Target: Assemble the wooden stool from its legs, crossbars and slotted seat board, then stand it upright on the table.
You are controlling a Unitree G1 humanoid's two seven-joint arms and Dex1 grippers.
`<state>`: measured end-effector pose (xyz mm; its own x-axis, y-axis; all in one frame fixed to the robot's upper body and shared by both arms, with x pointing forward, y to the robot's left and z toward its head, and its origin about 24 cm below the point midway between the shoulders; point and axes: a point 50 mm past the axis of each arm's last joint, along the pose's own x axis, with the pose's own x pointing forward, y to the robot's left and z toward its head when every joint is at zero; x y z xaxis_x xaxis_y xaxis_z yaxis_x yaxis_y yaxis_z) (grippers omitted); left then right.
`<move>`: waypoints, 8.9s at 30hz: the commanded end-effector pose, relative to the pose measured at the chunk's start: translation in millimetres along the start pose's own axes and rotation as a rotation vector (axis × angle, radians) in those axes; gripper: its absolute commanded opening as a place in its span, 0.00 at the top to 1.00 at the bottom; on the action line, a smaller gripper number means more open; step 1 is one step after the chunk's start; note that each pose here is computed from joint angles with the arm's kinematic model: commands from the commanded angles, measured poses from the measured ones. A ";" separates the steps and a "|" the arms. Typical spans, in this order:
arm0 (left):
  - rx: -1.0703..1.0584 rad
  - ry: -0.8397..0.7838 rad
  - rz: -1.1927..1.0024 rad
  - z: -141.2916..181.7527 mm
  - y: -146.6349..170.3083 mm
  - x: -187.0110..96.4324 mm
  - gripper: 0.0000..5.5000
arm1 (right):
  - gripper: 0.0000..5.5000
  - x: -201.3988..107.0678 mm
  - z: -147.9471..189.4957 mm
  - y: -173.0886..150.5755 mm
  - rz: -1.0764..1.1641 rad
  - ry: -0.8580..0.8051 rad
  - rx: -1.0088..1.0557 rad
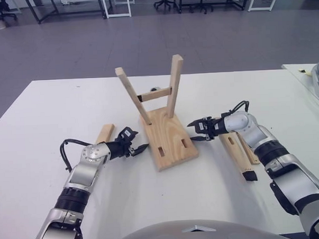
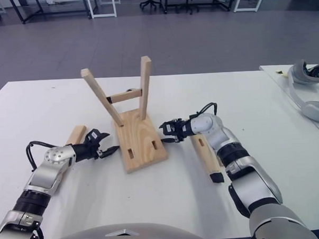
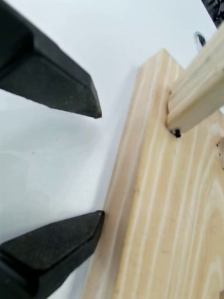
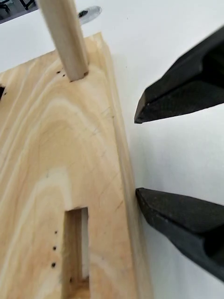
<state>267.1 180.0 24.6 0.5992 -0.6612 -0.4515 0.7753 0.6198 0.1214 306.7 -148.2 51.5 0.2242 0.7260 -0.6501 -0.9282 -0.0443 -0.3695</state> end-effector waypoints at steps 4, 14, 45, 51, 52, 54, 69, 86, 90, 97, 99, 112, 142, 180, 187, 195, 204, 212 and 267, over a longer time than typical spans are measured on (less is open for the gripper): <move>0.055 0.016 -0.013 -10.1 -3.0 -2.3 0.34 | 0.53 5.6 15.6 4.8 -0.040 -0.044 0.017; 0.099 -0.227 0.265 53.5 -13.5 -54.8 0.34 | 0.53 -73.4 -20.2 -20.9 -0.754 0.017 0.401; -0.024 -0.213 0.501 60.1 -38.8 -65.2 0.34 | 0.57 -87.3 -74.7 107.7 -0.753 0.372 1.078; -0.018 -0.217 0.501 64.6 -38.9 -63.6 0.34 | 0.75 -73.6 -69.1 116.1 -0.668 0.360 1.282; -0.015 -0.218 0.501 65.5 -38.1 -63.3 0.34 | 0.76 -72.8 -68.5 114.4 -0.670 0.363 1.269; -0.017 -0.227 0.514 68.4 -35.7 -64.7 0.34 | 0.76 -74.4 -66.3 96.9 -0.732 0.352 1.116; -0.664 -0.961 0.055 182.0 -39.8 -75.9 0.34 | 0.76 -38.9 172.1 -19.6 -0.626 -0.765 0.216; -0.711 -0.921 0.052 175.9 -41.6 -74.6 0.73 | 0.76 -32.5 178.2 -16.9 -0.603 -0.764 0.089; -0.706 -0.920 0.054 175.6 -41.8 -75.0 0.85 | 0.76 -32.8 178.7 -16.7 -0.602 -0.764 0.072; -0.671 -0.899 0.107 169.0 -38.4 -78.7 0.92 | 0.76 -33.6 181.0 -13.8 -0.568 -0.772 0.060; -0.613 -0.893 0.137 165.5 -38.7 -87.1 0.93 | 0.66 -28.4 176.8 -10.0 -0.520 -0.743 0.081; -0.487 -0.537 0.791 -20.8 19.0 -199.1 0.93 | 0.45 6.8 68.1 29.2 -0.464 -0.328 0.210; -0.543 -0.514 0.700 -33.5 1.1 -163.5 0.93 | 0.45 14.9 59.6 32.1 -0.480 -0.328 0.219; -0.423 -0.009 0.787 -24.0 -35.2 -148.4 0.60 | 0.45 22.9 62.5 32.8 -0.475 -0.304 0.141; -0.503 0.109 0.647 -28.1 -47.0 -152.3 0.36 | 0.45 23.3 60.1 35.2 -0.462 -0.294 0.134; -0.583 0.265 0.605 -54.1 -53.8 -145.0 0.42 | 0.45 26.6 61.6 32.9 -0.460 -0.293 0.119; -0.432 0.190 0.633 -39.1 -44.6 -147.1 0.63 | 0.45 19.5 70.9 13.7 -0.530 -0.383 0.245; -0.033 -0.423 0.822 61.5 -3.1 -167.1 0.63 | 0.45 -37.5 155.3 -57.5 -0.443 -1.008 0.699; 0.203 -0.495 0.515 126.7 -42.9 -100.8 0.63 | 0.72 -59.2 213.5 -75.3 -0.053 -1.282 1.065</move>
<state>198.6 166.7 180.2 0.8787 -0.4431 0.1779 0.3577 0.8577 0.3693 299.0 -40.3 262.0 0.3720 0.7910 0.4858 -0.8266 0.0442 0.5610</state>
